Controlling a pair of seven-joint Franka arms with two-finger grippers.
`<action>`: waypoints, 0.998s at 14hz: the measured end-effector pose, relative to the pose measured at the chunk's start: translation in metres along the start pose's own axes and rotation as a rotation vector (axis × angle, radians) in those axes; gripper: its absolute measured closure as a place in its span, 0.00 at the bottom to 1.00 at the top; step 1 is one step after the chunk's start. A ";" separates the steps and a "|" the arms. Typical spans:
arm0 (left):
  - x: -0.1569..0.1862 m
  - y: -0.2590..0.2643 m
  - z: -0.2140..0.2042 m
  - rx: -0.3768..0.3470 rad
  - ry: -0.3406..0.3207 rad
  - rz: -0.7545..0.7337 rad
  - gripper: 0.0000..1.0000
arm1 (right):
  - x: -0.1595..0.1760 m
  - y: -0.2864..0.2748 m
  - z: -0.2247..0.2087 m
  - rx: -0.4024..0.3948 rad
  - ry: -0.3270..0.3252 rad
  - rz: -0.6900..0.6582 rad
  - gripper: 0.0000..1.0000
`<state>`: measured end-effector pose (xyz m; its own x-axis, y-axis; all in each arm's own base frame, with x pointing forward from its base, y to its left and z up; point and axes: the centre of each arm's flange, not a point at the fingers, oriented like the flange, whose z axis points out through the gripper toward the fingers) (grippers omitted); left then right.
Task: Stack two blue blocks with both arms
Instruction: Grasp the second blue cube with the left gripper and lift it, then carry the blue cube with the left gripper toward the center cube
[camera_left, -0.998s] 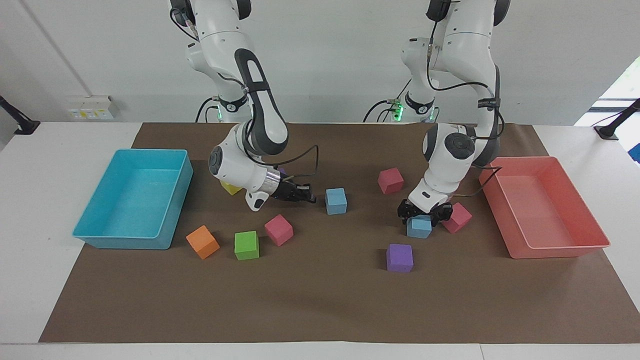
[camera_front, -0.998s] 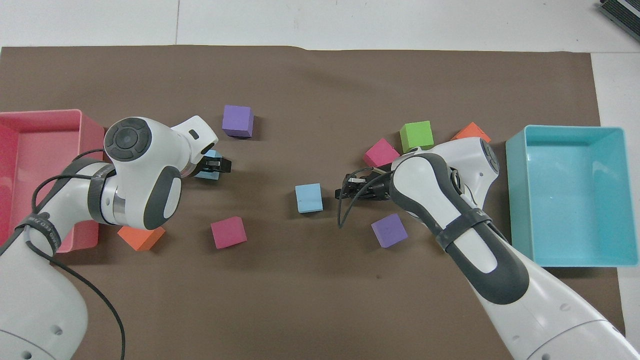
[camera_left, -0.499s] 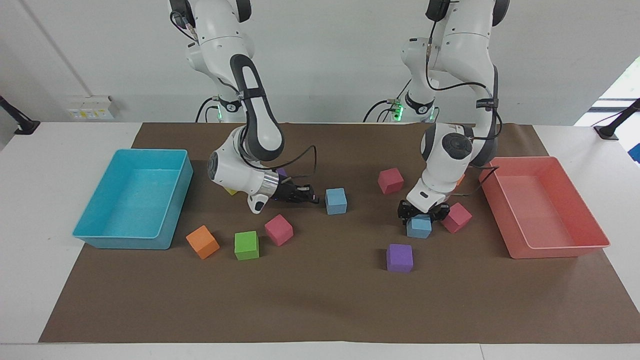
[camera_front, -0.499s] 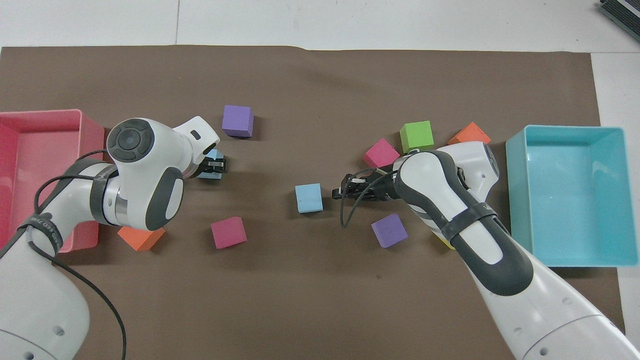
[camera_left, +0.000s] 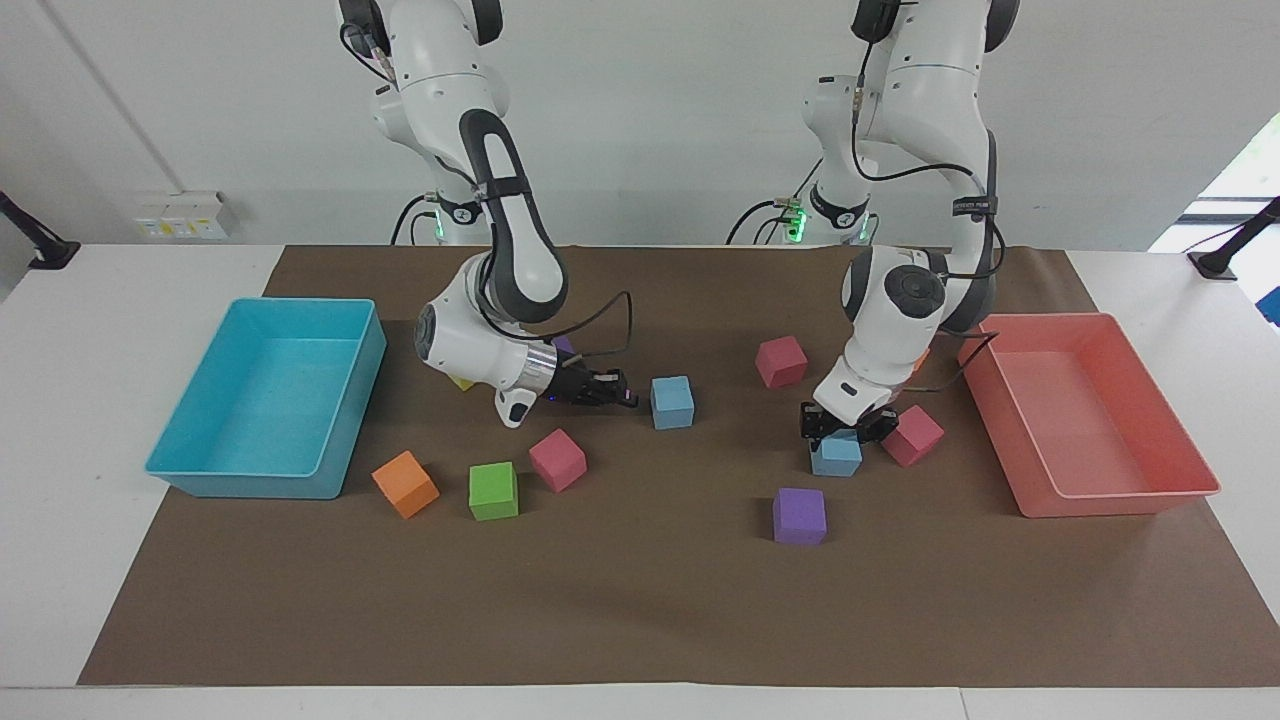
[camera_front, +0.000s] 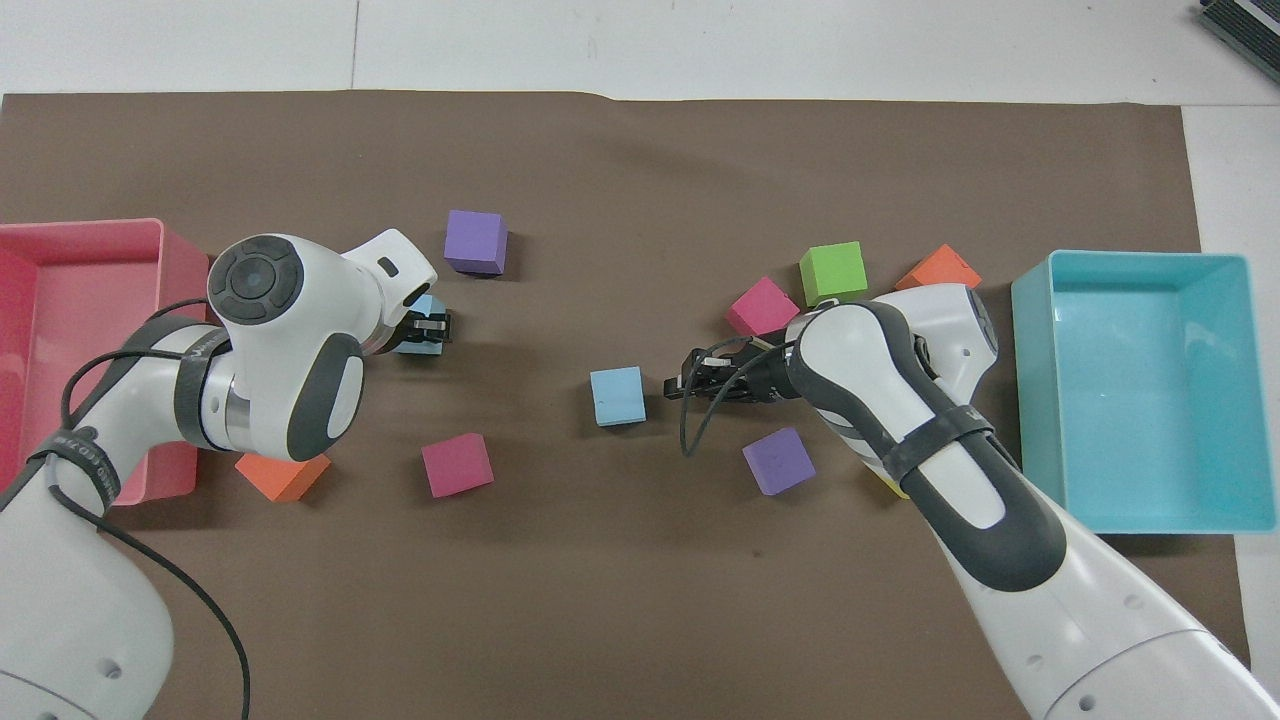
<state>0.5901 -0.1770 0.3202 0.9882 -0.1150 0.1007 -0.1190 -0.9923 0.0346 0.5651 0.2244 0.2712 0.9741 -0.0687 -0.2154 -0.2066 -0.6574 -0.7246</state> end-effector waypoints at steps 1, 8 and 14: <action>0.000 0.000 -0.008 -0.001 0.005 -0.005 0.41 | 0.000 0.000 0.000 0.000 0.000 0.000 0.99; -0.021 0.068 -0.045 0.037 -0.021 -0.061 0.41 | -0.002 0.010 0.001 -0.006 -0.006 0.014 0.99; -0.042 0.154 -0.066 0.039 -0.024 -0.121 0.41 | -0.001 0.015 -0.003 0.000 -0.009 0.006 0.99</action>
<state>0.5237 -0.3217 0.3872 0.9972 0.0055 0.0740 0.0051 -1.0000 0.0063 0.5614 0.2125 0.2623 0.9720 -0.0659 -0.2255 -0.2123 -0.6574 -0.7230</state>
